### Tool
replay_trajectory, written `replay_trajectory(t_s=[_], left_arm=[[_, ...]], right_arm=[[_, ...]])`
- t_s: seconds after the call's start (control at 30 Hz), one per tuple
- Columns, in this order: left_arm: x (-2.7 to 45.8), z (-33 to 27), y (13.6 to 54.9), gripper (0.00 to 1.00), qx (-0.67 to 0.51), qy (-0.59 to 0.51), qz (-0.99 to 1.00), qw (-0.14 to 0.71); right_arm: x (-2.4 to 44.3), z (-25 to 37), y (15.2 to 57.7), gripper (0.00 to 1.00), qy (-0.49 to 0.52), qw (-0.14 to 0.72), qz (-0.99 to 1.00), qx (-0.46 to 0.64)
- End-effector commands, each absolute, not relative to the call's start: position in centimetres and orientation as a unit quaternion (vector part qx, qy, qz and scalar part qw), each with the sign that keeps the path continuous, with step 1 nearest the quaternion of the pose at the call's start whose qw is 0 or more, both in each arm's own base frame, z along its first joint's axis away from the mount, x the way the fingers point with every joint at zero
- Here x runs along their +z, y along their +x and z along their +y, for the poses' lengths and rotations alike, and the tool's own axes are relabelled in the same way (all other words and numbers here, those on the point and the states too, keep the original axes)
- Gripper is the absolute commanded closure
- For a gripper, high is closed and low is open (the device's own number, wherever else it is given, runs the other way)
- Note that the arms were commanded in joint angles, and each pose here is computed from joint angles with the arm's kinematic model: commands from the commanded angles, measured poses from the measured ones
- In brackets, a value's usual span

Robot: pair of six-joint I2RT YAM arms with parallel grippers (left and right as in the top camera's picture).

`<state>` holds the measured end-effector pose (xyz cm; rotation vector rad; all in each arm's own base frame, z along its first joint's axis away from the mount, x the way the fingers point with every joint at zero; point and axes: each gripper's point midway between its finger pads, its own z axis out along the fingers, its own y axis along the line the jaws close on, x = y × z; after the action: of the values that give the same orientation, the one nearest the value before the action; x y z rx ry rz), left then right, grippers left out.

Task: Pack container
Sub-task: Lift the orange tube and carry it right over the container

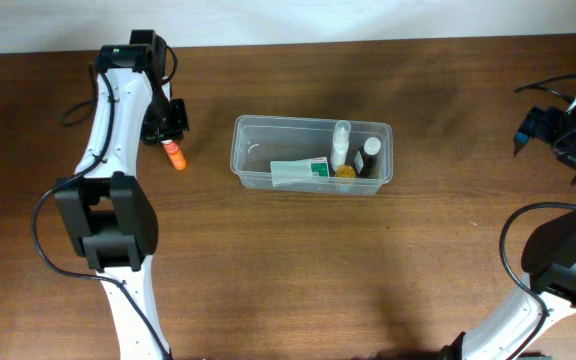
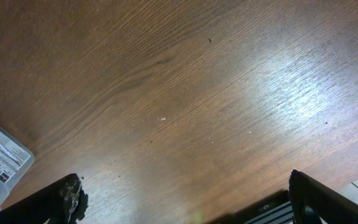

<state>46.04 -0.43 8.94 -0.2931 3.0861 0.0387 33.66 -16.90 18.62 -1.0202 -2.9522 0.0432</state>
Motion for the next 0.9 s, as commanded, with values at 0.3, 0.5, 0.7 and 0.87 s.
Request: replay_trajectory(t_s=[0.3, 0.5, 0.7, 0.87], left_arm=[[19.7, -2.3, 47.7, 0.78, -0.044, -0.09, 0.988, 0.118], [27.2, -7.5, 47.3, 0.82, -0.138, -0.04, 0.969, 0.202], [30.4, -13.9, 45.1, 0.82, -0.163, 0.033, 0.959, 0.231], [30.4, -18.2, 43.5, 0.81, -0.161, 0.08, 0.957, 0.228]], right_arm=[[19.9, -17.0, 33.3, 0.02, -0.331, -0.009, -0.943, 0.024], [19.9, -17.0, 33.3, 0.02, -0.331, -0.009, -0.943, 0.024], [19.9, -17.0, 33.3, 0.02, -0.331, -0.009, -0.943, 0.024], [19.9, -17.0, 33.3, 0.02, -0.331, -0.009, -0.943, 0.024]])
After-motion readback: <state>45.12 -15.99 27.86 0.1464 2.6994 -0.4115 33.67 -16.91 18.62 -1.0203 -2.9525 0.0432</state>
